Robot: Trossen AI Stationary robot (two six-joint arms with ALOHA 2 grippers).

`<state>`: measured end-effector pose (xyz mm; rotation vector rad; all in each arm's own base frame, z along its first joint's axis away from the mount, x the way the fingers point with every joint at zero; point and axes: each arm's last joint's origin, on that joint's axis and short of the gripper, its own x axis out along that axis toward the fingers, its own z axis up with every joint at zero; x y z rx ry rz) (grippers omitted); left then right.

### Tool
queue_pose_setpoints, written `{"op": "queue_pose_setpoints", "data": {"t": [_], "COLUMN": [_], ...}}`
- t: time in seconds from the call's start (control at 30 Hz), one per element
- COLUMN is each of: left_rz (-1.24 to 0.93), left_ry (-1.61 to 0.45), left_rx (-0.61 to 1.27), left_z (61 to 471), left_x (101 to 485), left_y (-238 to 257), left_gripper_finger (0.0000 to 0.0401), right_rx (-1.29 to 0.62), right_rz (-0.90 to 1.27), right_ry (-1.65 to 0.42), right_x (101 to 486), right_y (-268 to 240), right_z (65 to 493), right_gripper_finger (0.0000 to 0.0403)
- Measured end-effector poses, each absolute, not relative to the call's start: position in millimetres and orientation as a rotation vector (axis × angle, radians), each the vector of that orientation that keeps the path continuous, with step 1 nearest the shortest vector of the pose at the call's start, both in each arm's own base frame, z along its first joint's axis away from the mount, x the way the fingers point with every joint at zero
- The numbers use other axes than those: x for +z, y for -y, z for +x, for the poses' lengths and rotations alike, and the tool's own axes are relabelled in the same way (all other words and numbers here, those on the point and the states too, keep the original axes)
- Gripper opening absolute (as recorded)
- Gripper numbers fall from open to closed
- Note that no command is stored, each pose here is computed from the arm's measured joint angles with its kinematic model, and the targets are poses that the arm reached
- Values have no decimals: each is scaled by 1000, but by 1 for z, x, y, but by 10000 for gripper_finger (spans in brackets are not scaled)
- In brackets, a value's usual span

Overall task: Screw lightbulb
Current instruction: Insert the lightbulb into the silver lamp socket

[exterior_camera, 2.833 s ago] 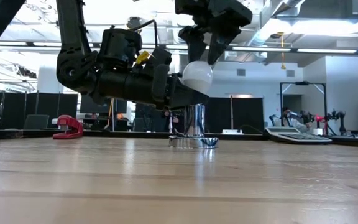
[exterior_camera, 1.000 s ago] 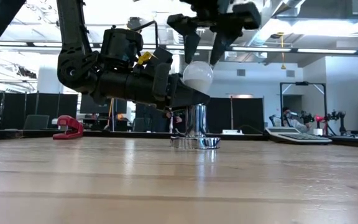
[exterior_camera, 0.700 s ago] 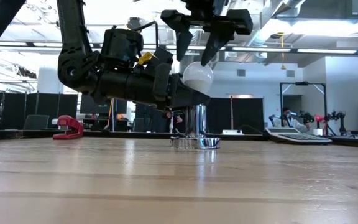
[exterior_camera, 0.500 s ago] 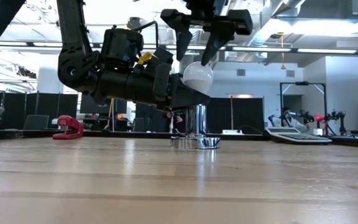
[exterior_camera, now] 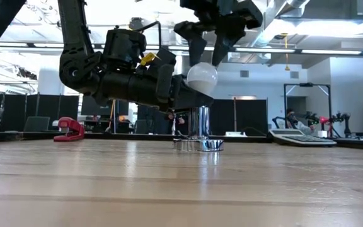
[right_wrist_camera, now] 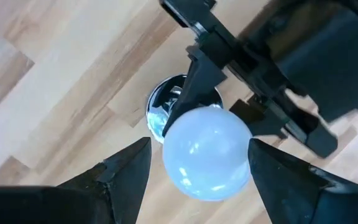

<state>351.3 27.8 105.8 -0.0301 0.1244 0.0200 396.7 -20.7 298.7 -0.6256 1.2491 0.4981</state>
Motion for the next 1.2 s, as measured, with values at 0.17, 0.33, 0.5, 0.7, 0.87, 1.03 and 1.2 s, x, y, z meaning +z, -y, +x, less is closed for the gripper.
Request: {"op": "queue_pose_setpoints", "data": {"t": [0.17, 0.33, 0.5, 0.7, 0.87, 1.03, 1.2], "left_rz": [-19, -21, -22, -23, -14, -16, -35], "left_ry": [-124, -124, -123, -124, -122, -119, -106], "left_rx": [19, 18, 16, 16, 16, 15, 12], "left_z": [351, 351, 351, 351, 351, 351, 352], "left_x": [106, 106, 106, 106, 106, 106, 107], "left_y": [-28, -28, -28, -28, -28, -28, -27], "left_gripper_finger": [135, 135, 135, 135, 135, 148, 183], "right_rx": [479, 451, 447, 465, 465, 438, 353], "right_rz": [-604, -575, -565, -560, -536, -502, -396], "right_ry": [-1228, -1228, -1219, -1235, -1268, -1262, -1273], "right_x": [299, 299, 299, 289, 277, 277, 277], "right_y": [26, 31, 32, 31, 31, 31, 30], "right_z": [399, 399, 400, 406, 412, 413, 414], "right_gripper_finger": [276, 276, 276, 274, 256, 234, 225]}}
